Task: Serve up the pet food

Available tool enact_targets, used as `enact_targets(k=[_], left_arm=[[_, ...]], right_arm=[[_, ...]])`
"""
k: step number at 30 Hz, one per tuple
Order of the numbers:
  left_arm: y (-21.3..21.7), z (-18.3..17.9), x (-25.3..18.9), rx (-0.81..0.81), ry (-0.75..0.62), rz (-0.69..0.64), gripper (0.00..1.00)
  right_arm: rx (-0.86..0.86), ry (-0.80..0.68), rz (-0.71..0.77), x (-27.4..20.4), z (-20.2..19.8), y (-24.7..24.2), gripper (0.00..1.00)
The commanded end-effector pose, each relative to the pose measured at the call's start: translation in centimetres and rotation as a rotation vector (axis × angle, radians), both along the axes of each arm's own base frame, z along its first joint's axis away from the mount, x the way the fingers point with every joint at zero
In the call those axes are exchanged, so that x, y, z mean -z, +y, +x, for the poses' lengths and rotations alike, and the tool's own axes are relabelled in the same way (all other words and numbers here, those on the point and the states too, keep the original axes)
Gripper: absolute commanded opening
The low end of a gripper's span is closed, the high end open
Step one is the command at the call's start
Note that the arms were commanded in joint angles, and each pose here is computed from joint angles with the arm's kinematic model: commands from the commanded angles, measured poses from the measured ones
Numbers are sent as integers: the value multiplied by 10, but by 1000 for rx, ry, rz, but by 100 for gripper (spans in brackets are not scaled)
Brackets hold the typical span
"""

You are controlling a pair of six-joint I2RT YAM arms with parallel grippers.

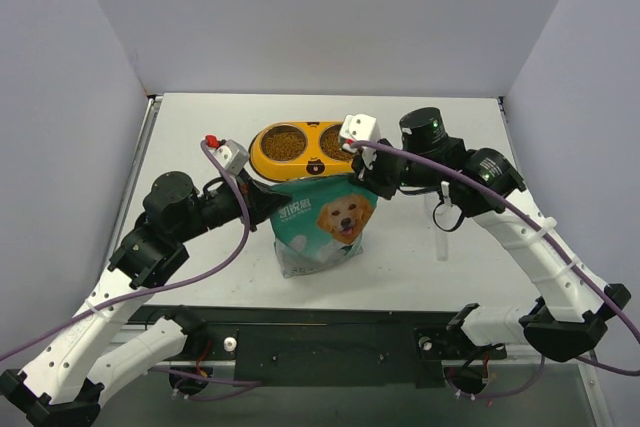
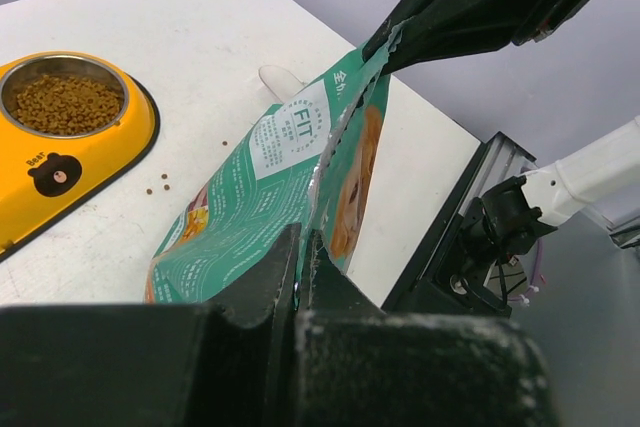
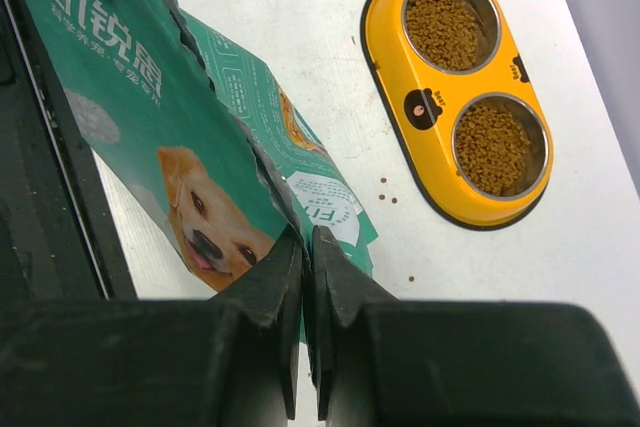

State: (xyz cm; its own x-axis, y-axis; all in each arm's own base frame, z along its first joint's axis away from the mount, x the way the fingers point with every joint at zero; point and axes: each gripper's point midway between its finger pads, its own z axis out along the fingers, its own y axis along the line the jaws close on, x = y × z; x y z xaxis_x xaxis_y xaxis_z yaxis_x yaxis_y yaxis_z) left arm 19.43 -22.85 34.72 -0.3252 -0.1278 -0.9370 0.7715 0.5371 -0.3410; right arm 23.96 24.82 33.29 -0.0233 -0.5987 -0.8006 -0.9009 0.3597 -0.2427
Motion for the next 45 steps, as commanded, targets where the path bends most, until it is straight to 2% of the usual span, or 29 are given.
enact_targets(k=[1,10,16,21,24,28,29,30,32,33,34,35,36,37,38,39,40,45], left_arm=[[28,-3,-42,-105,-131,-59,0],[24,-1,-42,-98,-113,-80,0],[27,1,-43,-118,-113,-82,0],[31,3,-41,-144,-109,-81,0],[31,2,-41,-140,-107,-84,0],[28,2,-43,-123,-106,-87,0],[27,2,-43,-121,-105,-91,0],[26,1,-43,-112,-104,-94,0],[24,0,-45,-100,-101,-105,0],[24,0,-46,-98,-100,-108,0],[23,-1,-46,-92,-98,-107,0],[22,-1,-46,-90,-97,-108,0],[22,-2,-46,-84,-97,-107,0],[22,-3,-47,-83,-96,-110,0],[22,-4,-48,-78,-96,-114,0],[21,-4,-47,-75,-91,-115,0],[20,-5,-47,-70,-89,-116,0],[19,-9,-47,-53,-77,-130,0]], right_arm=[[442,-35,-211,12,24,-123,0],[449,98,-45,8,17,-114,0],[582,117,-48,12,25,-138,0],[705,73,-88,10,30,-164,0],[706,60,-85,8,28,-166,0],[689,115,-35,9,27,-155,0],[660,158,-9,11,23,-146,5],[593,211,34,14,19,-131,22],[468,280,113,12,10,-104,36],[438,313,152,13,8,-94,40],[352,319,231,2,4,-77,54],[339,349,272,2,1,-70,61],[276,296,360,-17,4,-57,67],[276,346,408,-10,2,-50,68],[199,269,505,-33,5,-35,69],[187,327,544,-24,-1,-24,70],[147,260,606,-41,5,-16,71],[107,283,620,-40,19,11,68]])
